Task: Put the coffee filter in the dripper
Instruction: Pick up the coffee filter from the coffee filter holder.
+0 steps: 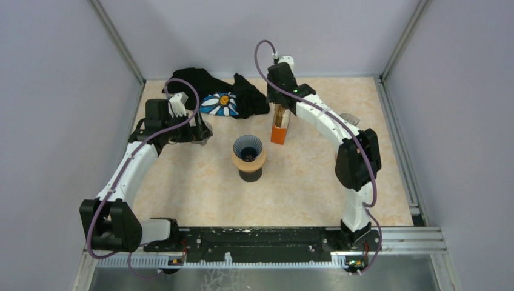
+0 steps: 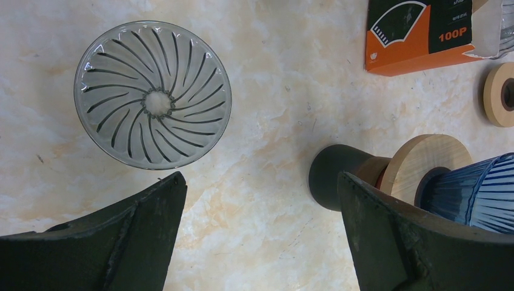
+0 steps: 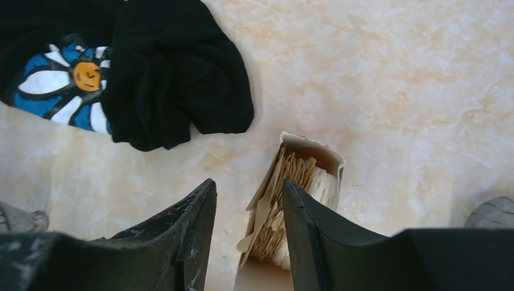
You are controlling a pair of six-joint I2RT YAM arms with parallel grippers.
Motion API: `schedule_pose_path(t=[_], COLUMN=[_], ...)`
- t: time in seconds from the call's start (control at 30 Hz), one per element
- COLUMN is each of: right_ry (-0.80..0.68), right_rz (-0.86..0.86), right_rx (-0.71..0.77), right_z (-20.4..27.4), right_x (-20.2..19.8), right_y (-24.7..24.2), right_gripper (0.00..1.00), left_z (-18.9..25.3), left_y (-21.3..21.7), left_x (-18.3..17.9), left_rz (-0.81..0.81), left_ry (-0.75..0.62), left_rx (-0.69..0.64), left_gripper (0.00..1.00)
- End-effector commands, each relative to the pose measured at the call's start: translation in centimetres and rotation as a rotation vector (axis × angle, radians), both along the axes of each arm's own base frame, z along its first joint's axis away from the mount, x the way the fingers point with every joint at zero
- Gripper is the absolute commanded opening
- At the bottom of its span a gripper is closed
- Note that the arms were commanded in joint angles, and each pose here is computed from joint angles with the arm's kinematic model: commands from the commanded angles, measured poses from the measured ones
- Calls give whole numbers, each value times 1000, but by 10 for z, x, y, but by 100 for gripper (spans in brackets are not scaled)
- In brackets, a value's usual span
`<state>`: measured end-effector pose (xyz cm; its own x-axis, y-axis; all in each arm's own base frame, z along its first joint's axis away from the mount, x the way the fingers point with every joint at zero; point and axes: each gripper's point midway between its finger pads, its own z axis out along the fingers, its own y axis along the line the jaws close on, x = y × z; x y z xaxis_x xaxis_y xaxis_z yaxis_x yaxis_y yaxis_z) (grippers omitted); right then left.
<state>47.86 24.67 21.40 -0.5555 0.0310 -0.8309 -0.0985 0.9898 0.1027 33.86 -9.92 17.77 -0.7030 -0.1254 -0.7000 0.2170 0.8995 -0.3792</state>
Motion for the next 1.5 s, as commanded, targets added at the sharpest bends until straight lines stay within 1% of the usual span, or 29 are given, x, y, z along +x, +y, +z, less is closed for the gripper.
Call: schedule_pose_path(t=[0.0, 0.1, 0.23, 0.4, 0.6, 1.07, 1.23, 1.3, 1.47], right_ry=[-33, -22, -17, -23, -39, -125, -171, -199, -222], right_rz=[-65, -68, -71, -75, -66, 16, 81, 115, 218], right_rx=[-40, -47, -53, -57, -43, 52, 88, 107, 135], right_z=[7, 1, -2, 3, 17, 76, 104, 119, 140], right_x=[14, 16, 16, 14, 8, -22, -43, -54, -81], right_y=[-8, -7, -8, -11, -13, -15, -17, -18, -15], right_gripper=[43, 39, 31, 16, 0, 0, 0, 0, 0], left_z=[-1, -1, -1, -1, 0, 9, 20, 28, 50], left_y=[-1, -1, -1, -1, -1, -7, -16, -19, -29], left_x=[1, 1, 1, 1, 1, -1, -5, -6, -14], left_rz=[-10, -9, -10, -11, -12, -40, -83, -96, -141], left_ry=[-5, -6, -5, -6, -8, -42, -80, -105, -178], left_rx=[-14, -14, -15, -16, -16, -43, -85, -99, -158], left_gripper=[99, 99, 99, 99, 99, 99, 99, 99, 99])
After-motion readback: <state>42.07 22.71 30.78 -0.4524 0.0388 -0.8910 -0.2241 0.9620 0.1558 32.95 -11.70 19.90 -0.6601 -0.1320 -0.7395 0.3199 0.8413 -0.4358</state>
